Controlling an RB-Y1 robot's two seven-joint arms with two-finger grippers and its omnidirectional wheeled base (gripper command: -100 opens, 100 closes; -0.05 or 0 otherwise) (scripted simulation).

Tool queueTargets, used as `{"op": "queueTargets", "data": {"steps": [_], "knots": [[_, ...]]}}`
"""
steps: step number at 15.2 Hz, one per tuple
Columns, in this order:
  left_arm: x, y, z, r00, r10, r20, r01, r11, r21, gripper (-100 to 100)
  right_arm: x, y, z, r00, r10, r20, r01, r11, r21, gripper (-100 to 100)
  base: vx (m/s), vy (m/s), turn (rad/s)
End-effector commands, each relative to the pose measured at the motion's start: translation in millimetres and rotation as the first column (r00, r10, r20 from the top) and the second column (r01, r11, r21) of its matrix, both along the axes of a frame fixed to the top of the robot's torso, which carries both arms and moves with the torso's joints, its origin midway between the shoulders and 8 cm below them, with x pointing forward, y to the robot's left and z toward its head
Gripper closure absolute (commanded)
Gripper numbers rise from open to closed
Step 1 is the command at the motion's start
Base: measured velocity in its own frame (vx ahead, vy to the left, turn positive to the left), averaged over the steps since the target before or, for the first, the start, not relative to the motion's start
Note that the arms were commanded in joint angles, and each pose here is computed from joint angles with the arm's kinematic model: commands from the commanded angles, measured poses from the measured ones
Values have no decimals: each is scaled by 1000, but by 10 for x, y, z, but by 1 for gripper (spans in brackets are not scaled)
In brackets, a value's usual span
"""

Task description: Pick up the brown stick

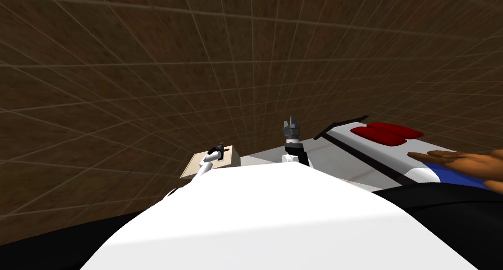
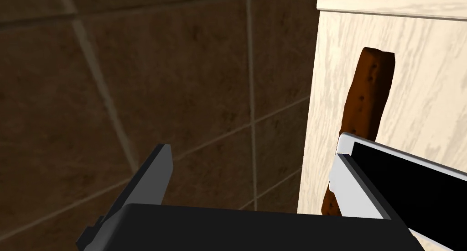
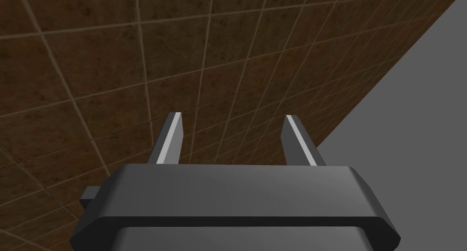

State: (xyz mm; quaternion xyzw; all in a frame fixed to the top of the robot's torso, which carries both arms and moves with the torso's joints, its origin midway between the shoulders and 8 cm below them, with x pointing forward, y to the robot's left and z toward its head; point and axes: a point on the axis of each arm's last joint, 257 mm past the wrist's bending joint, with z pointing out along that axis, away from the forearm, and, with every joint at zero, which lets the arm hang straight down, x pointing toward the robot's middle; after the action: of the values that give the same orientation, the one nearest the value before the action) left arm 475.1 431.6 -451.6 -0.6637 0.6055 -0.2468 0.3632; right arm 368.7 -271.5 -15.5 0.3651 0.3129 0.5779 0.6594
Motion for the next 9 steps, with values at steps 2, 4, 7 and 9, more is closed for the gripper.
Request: {"op": "queueTargets", "data": {"steps": [2, 4, 7, 9], "knots": [[-83, 79, -172, 998, 20, -67, -21, 1000, -13, -100, 0, 0, 0, 1000, 0, 0, 0, 1000, 0, 0, 28, -3, -83], [-159, 144, -291, 992, 35, -121, -39, 999, -24, -100, 0, 0, 0, 1000, 0, 0, 0, 1000, 0, 0, 28, -5, -66], [-254, 205, -412, 983, 51, -175, -58, 998, -36, -100, 0, 0, 0, 1000, 0, 0, 0, 1000, 0, 0, 35, -2, -69], [-332, 227, -489, 979, 58, -195, -67, 997, -37, -100, 0, 0, 0, 1000, 0, 0, 0, 1000, 0, 0, 36, 1, -62]]}}
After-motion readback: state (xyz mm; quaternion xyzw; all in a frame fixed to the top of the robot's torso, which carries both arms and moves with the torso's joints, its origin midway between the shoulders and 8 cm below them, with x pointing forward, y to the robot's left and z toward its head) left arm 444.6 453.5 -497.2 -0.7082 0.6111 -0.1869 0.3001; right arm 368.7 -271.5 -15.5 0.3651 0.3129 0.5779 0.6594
